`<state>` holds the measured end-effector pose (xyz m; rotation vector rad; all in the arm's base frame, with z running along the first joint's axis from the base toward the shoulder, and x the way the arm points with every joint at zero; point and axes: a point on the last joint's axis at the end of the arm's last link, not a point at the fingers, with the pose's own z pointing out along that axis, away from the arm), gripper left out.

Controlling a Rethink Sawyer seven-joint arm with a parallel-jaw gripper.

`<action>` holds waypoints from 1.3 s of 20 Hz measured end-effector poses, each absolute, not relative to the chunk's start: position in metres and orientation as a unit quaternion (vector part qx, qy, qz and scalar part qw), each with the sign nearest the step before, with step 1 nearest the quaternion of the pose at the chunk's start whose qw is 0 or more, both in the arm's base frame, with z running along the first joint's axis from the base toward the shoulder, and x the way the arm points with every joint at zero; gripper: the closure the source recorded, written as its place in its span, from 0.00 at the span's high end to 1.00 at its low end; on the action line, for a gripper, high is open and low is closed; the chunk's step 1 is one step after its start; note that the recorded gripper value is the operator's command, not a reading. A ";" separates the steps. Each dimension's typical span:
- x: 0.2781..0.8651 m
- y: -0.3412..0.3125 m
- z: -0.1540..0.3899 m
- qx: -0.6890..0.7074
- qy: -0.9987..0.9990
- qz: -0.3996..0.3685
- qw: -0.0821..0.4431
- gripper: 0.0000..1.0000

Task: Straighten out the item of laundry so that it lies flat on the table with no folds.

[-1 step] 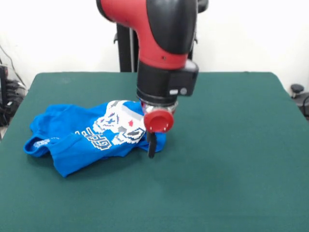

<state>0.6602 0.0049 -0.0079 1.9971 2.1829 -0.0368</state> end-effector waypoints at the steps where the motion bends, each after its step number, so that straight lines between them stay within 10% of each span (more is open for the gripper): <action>1: 0.658 0.006 -0.013 0.672 0.735 -0.014 0.091 1.00; 7: 0.644 0.011 -0.043 0.669 0.739 -0.026 0.077 1.00; 8: 0.645 0.011 -0.040 0.670 0.738 -0.024 0.078 0.00; 22: 0.645 0.020 -0.026 0.672 0.739 -0.017 0.042 0.00; 23: 0.646 0.023 -0.022 0.671 0.740 -0.015 0.038 1.00; 26: 0.647 0.025 -0.019 0.670 0.741 -0.014 0.037 1.00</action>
